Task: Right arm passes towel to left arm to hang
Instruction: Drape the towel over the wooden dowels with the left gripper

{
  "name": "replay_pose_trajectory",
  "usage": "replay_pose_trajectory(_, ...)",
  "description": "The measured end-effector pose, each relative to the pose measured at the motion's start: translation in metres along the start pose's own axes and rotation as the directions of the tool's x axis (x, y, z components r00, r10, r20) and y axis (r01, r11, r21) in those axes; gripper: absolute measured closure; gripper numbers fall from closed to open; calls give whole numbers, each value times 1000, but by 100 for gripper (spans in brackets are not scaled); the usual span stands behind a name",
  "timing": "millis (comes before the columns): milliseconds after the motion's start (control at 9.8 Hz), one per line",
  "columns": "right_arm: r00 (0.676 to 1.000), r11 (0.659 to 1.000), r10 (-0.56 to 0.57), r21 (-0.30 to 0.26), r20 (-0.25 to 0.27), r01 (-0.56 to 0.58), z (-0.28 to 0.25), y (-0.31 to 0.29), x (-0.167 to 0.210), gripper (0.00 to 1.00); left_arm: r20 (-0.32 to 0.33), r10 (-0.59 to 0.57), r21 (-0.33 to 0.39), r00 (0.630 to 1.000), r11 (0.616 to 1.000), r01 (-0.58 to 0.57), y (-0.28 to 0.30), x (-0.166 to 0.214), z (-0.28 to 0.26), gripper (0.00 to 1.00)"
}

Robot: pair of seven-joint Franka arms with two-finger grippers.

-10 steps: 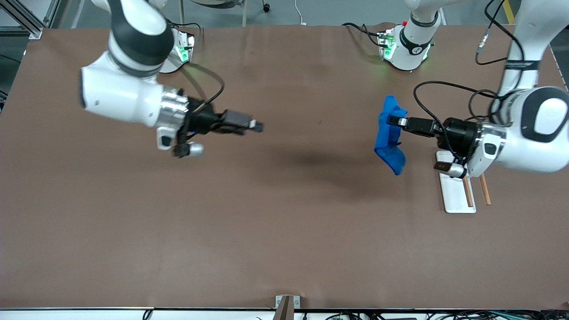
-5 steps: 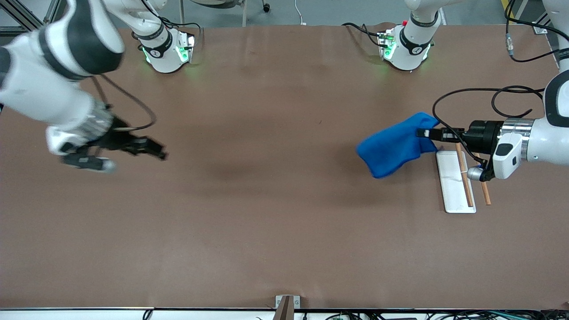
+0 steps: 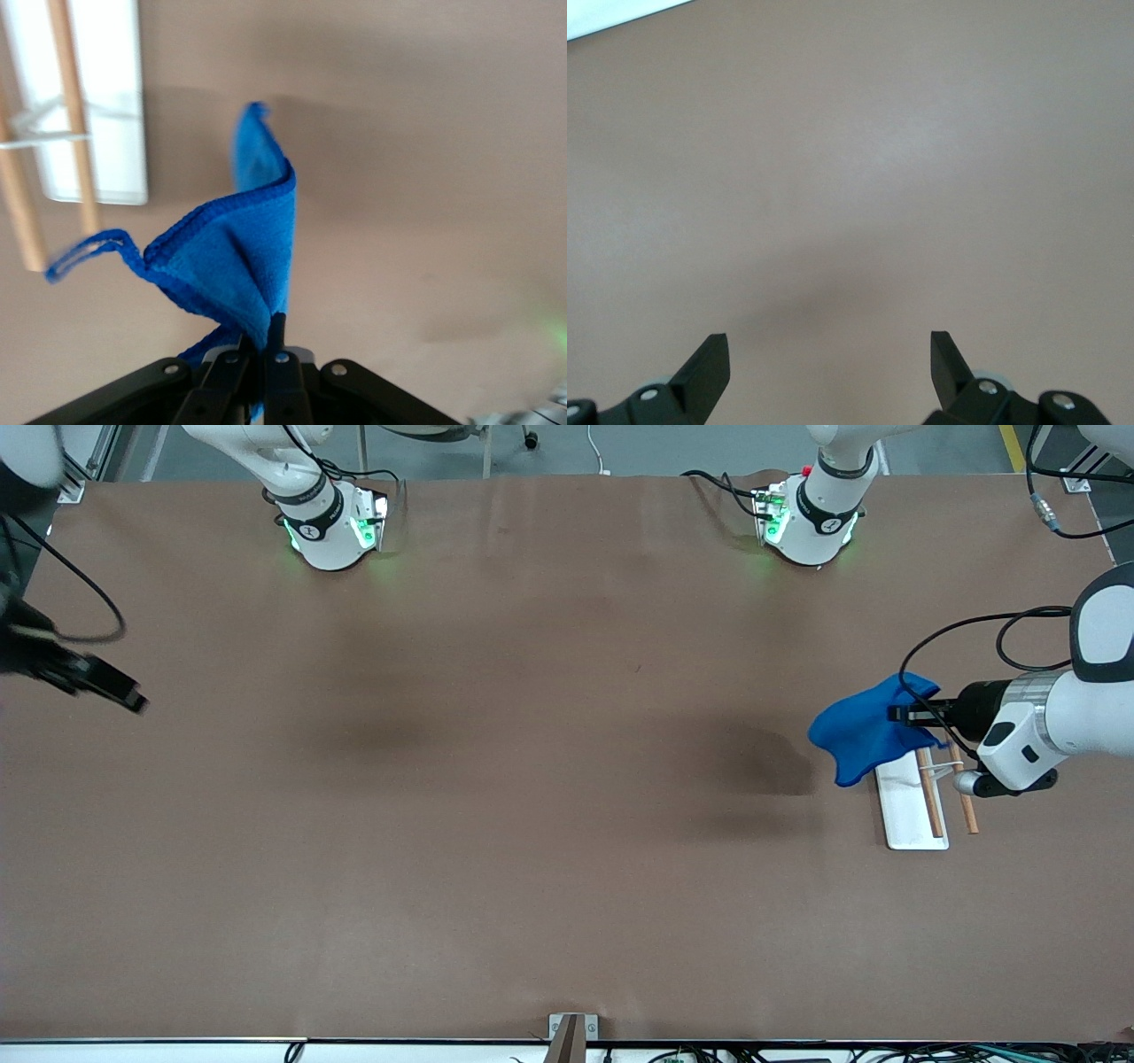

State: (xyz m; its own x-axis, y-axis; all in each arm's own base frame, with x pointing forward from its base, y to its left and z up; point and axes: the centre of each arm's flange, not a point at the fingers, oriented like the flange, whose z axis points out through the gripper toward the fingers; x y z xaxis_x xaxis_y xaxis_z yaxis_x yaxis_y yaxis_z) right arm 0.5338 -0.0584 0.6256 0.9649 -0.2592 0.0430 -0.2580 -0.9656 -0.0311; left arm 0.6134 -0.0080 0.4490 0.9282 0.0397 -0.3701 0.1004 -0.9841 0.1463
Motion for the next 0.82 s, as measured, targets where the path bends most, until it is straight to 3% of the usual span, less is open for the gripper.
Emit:
replay_pose_trajectory(306,1000,1000,-20,-20,-20,20,-77,19,-22,0,-4,70,122,998,990,-69,-21,17,10,96)
replay_pose_trajectory(510,1000,1000,-18,-23,-14,18,-72,19,-16,0,-3,99,172,995,980,-97,-40,29,18,96)
replay_pose_trajectory(816,1000,999,-30,-27,3,30,-62,19,-8,0,-15,156,180,988,972,-151,-88,37,16,96)
